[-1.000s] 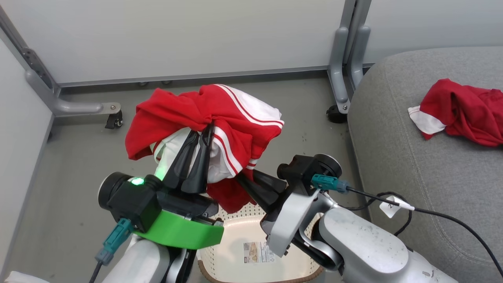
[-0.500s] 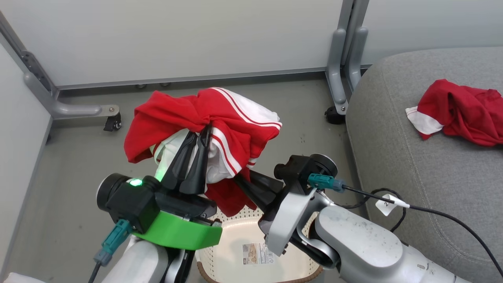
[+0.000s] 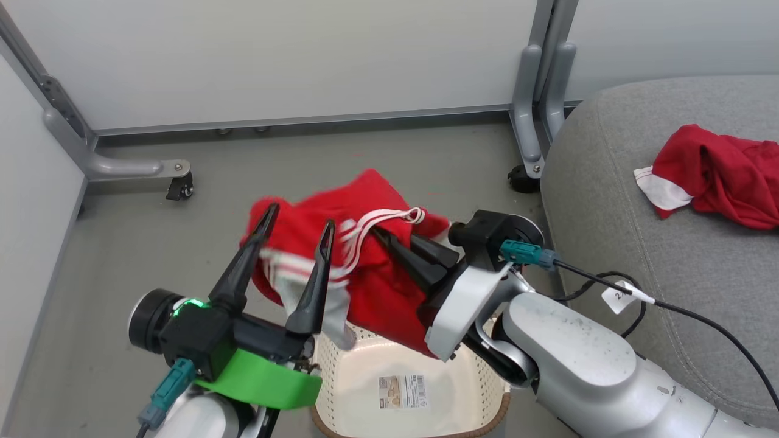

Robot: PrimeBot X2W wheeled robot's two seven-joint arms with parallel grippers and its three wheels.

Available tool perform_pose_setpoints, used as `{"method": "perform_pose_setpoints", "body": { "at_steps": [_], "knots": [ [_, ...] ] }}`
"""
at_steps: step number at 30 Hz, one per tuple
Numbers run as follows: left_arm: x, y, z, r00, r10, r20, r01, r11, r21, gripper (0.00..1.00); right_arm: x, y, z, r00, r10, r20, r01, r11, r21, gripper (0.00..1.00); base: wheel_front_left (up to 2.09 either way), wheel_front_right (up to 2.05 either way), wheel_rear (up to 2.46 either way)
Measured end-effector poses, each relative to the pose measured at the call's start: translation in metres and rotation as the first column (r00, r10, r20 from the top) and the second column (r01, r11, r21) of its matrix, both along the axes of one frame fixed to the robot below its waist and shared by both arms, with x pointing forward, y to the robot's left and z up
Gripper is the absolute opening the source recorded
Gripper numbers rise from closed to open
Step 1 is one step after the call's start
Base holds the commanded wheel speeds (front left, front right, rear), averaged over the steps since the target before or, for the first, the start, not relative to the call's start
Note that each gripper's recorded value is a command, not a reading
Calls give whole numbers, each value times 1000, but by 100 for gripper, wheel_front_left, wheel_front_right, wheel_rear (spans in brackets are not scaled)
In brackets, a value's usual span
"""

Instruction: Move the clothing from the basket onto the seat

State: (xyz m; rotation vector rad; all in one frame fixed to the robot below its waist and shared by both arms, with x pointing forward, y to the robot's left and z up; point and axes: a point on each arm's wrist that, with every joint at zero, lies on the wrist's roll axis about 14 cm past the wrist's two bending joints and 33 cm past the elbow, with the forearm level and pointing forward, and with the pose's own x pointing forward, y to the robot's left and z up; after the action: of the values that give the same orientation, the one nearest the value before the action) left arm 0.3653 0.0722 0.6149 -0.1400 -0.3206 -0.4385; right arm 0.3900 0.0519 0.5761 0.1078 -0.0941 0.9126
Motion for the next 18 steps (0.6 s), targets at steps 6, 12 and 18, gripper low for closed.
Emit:
{"method": "perform_pose_setpoints", "body": {
  "at_steps": [6, 12, 18],
  "knots": [
    [-13, 10, -28, 996, 11, -88, -6, 998, 64, 100, 9, -7, -4, 1000, -28, -4, 28, 1000, -8, 0, 0, 0, 0],
    [-31, 3, -59, 979, -34, -201, 56, 993, 102, 100, 13, -9, -10, 999, -42, -15, 42, 999, -18, 0, 0, 0, 0],
    [-39, -2, -81, 960, -61, -273, 101, 985, 138, 100, 14, -10, -15, 998, -52, -23, 52, 998, -22, 0, 0, 0, 0]
  ]
}}
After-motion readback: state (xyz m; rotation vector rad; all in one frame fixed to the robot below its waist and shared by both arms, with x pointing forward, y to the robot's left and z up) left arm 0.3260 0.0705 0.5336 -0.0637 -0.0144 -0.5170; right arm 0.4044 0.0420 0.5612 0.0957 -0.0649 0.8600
